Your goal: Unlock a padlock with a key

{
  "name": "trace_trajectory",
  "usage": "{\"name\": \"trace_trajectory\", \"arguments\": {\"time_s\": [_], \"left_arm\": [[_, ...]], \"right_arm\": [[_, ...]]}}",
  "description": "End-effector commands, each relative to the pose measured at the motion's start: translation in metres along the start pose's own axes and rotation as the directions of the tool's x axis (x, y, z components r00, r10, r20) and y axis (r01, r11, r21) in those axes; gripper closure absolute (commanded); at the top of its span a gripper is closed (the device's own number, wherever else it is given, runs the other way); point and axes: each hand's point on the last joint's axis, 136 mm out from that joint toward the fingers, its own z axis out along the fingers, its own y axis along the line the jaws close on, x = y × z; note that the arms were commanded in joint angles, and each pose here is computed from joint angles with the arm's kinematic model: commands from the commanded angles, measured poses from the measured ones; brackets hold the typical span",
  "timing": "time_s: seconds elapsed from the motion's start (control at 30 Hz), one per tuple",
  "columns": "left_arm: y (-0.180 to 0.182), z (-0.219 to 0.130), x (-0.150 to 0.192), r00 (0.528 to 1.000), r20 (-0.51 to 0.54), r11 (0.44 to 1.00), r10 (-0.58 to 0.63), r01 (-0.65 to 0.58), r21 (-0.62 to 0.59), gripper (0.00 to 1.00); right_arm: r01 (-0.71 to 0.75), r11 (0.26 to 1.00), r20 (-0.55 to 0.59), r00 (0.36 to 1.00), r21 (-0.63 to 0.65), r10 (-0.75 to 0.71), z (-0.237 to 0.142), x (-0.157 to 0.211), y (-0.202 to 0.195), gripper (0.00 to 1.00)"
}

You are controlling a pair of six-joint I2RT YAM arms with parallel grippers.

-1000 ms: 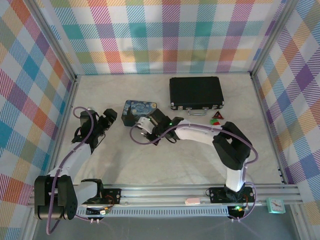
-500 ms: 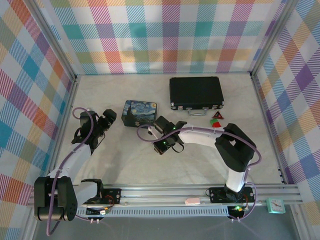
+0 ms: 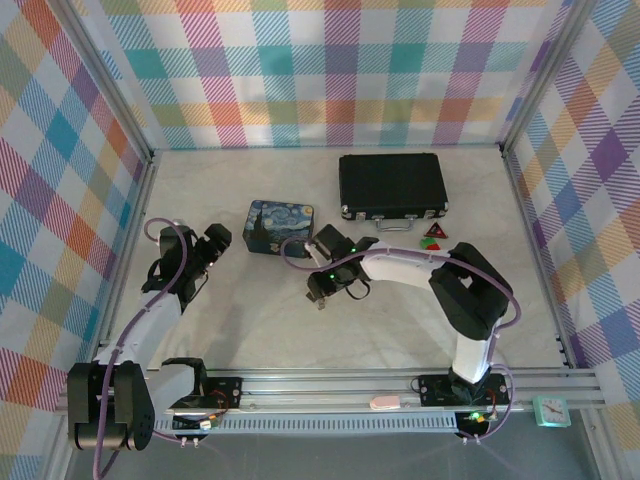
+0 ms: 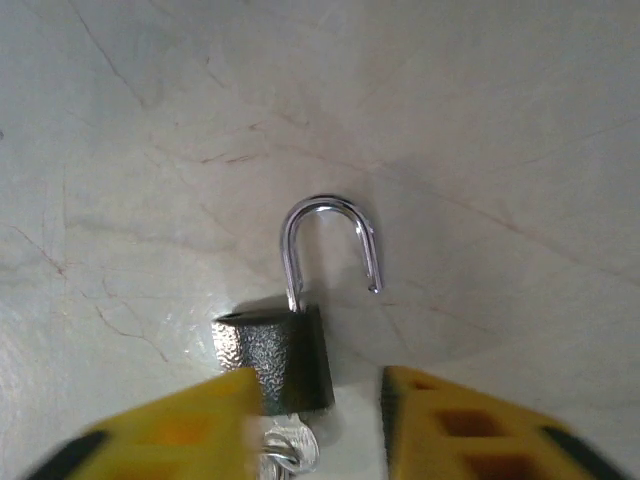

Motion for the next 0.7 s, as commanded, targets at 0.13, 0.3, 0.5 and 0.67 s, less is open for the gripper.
{"name": "trace_trajectory", "arguments": {"time_s": [0.13,0.3,0.5,0.67], "left_arm": [[0.023,-0.003,-0.017,0.993,0.074,0.988,0.089,-0.079,-0.132,0.11],[0.036,-0.003,-0.031,0.98,0.13,0.967,0.153,-0.121,-0.223,0.11],[0.05,0.0,-0.052,0.949,0.181,0.917,0.259,-0.182,-0.354,0.11],[0.056,0.021,-0.053,0.921,0.153,0.88,0.357,-0.278,-0.384,0.13]], "right_arm": [[-0.191,0.975,0.306,0.94,0.111,0.15,-0.086,-0.039,-0.084,0.41],[-0.37,0.855,0.468,0.866,0.363,0.176,-0.135,-0.023,-0.185,0.31],[-0.525,0.714,0.592,0.783,0.463,0.192,-0.165,0.01,-0.274,0.27],[-0.584,0.687,0.653,0.728,0.432,0.208,-0.157,0.027,-0.319,0.26]]}}
